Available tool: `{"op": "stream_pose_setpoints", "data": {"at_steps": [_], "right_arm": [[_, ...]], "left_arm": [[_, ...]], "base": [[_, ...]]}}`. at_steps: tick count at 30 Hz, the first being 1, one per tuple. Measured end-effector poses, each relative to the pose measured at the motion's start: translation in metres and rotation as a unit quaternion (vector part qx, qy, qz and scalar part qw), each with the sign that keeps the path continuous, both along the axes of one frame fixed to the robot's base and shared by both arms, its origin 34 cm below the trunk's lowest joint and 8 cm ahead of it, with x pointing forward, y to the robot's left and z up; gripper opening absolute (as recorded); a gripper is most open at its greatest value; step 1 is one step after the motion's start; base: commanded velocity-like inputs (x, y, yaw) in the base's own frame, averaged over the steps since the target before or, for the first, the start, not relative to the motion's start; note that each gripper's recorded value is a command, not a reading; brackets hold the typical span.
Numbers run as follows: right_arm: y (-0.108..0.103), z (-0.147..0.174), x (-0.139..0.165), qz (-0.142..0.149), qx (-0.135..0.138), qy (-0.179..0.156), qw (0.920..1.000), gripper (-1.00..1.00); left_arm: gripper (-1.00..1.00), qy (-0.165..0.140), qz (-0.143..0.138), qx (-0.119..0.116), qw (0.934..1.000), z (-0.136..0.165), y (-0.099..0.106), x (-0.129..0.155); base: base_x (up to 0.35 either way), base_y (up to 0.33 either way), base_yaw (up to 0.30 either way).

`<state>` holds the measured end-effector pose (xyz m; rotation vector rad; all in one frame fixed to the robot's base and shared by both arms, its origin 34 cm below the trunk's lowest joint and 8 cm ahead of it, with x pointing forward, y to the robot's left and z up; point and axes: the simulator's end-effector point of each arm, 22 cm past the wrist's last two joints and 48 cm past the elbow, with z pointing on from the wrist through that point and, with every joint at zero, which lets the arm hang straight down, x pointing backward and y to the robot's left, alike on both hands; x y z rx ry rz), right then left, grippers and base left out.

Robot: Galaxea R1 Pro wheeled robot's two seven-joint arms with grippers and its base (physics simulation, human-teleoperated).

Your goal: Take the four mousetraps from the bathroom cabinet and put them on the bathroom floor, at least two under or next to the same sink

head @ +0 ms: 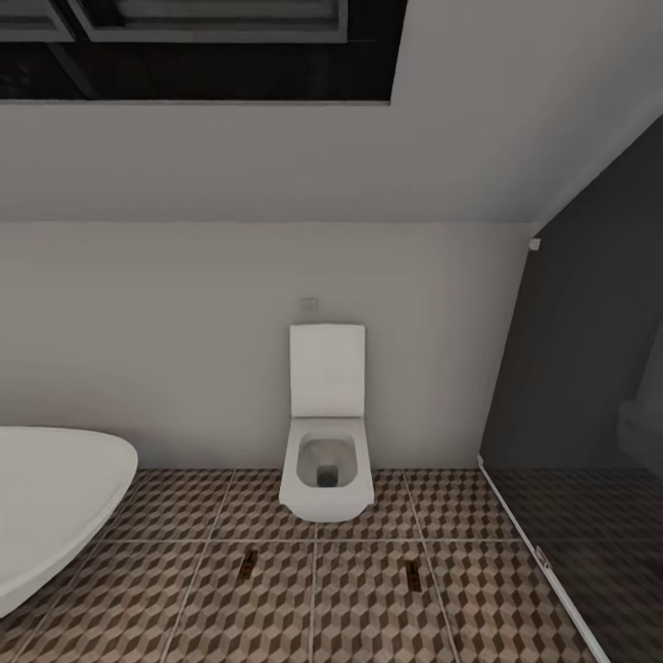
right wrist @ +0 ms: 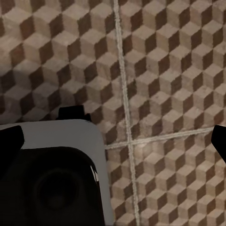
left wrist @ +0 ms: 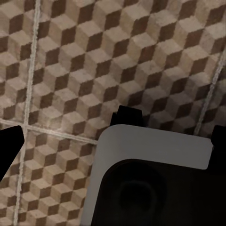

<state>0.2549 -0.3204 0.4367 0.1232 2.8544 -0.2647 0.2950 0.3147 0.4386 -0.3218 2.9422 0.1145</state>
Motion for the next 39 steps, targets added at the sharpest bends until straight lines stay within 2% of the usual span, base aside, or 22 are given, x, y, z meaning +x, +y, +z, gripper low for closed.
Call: {"op": "stream_pose_setpoints", "data": {"at_steps": [18, 39], "right_arm": [[0.008, 0.029, 0.001, 0.009, 0.011, 0.002, 0.9999, 1.00], [0.016, 0.062, 0.001, 0.012, 0.016, 0.001, 0.9998, 1.00]], "left_arm": [[1.00, 0.001, -0.001, -0.001, 1.0000, 0.030, -0.002, 0.000], [1.00, 0.001, -0.006, -0.011, 0.9999, 0.062, -0.019, 0.000]], "base": [[0.000, 0.000, 0.000], [0.000, 0.000, 0.000]]}}
